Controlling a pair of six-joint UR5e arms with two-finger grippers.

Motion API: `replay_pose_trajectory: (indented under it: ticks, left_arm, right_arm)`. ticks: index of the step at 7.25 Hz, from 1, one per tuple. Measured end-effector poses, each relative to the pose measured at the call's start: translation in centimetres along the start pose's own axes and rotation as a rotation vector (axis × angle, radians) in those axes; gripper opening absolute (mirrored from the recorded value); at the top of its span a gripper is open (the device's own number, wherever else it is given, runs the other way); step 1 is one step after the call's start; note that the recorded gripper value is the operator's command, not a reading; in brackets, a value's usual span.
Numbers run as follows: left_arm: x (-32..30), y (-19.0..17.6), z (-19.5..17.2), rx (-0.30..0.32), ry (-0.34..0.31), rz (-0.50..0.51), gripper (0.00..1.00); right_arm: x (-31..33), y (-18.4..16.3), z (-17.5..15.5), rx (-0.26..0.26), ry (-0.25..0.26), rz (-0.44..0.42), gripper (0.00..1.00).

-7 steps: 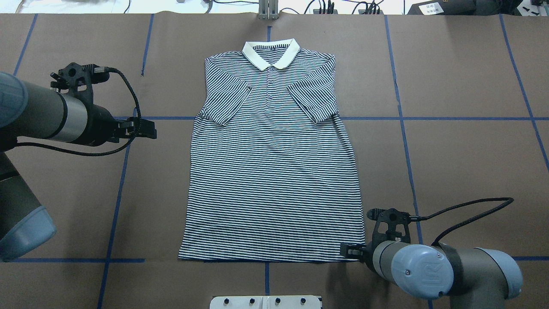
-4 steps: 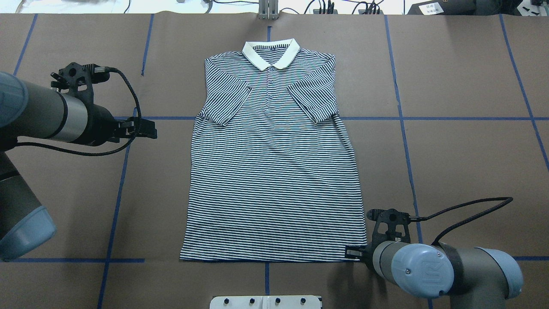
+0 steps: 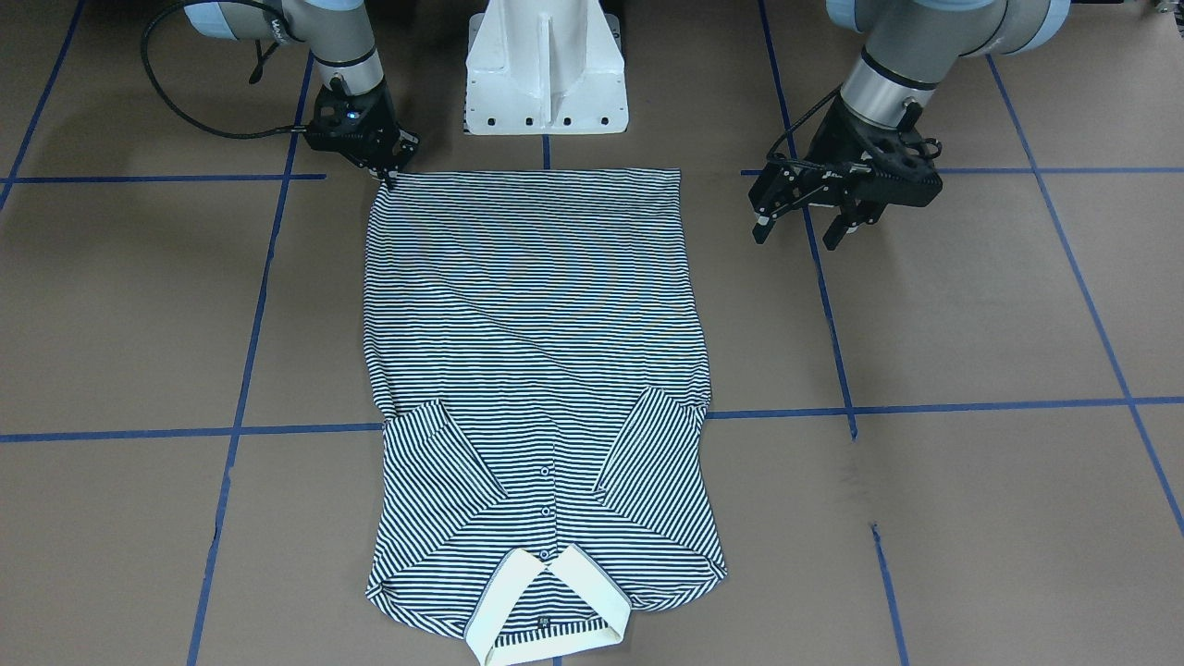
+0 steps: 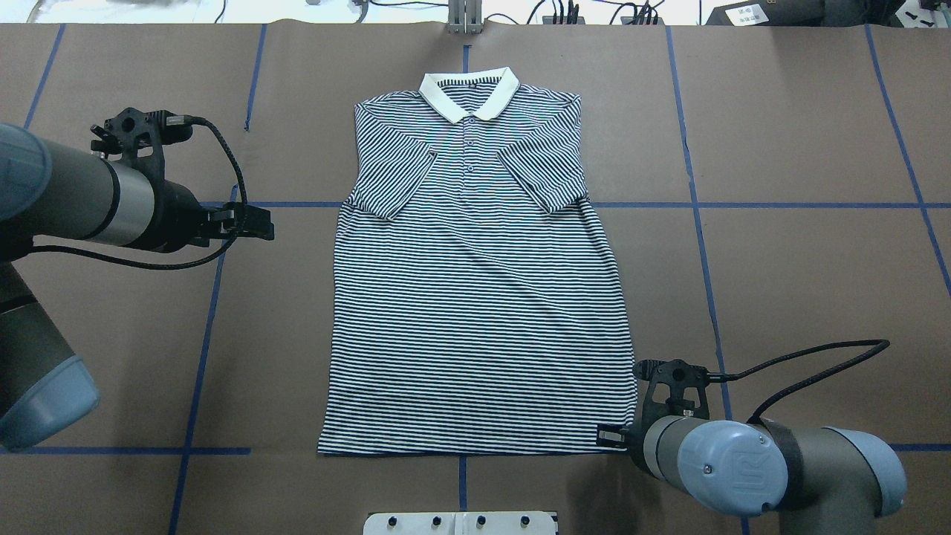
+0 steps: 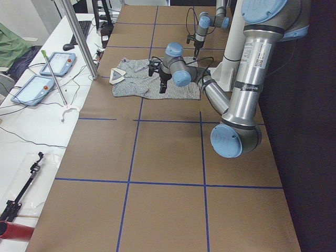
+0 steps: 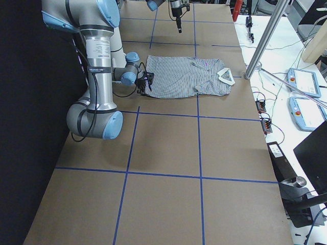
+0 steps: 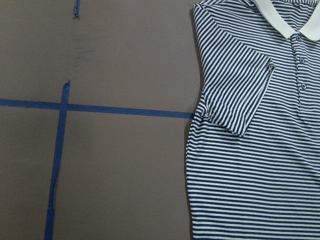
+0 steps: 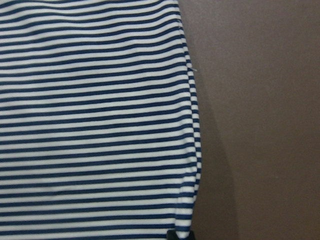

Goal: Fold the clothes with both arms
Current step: 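Grasp the hem corners nearest the robot with both grippers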

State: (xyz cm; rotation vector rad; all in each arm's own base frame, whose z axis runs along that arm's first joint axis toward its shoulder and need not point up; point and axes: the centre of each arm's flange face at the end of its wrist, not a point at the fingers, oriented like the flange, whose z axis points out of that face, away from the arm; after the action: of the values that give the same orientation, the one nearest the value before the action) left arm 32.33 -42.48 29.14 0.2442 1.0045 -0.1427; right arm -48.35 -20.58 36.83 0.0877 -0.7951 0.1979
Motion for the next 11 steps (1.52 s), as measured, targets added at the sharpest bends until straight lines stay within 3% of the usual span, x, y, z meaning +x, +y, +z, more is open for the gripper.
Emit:
replay_pose_trajectory:
  ticks: [2, 3, 6, 8, 11]
  left_arm:
    - [0.3, 1.0, 1.8, -0.03, -0.013, -0.049, 0.98]
    - [1.4, 3.5, 3.8, -0.059, -0.026, -0.136, 0.98]
    - [5.8, 15.6, 9.3, -0.11, -0.085, -0.351, 0.94]
    - [7.2, 22.1, 11.4, -0.153, -0.151, -0.398, 0.93]
    - [8.0, 24.9, 12.3, -0.155, -0.211, -0.403, 0.9]
  right_arm:
    - [-0.3, -0.6, -0.8, 0.004, -0.015, 0.009, 0.0]
    - [-0.5, -1.0, -1.6, 0.008, -0.031, 0.015, 0.0]
    - [-0.8, -2.6, -3.0, 0.008, -0.057, 0.04, 0.0]
    - [-1.1, -2.8, -3.2, 0.008, -0.064, 0.044, 0.0]
    - [-1.1, -2.9, -3.2, 0.009, -0.064, 0.045, 0.0]
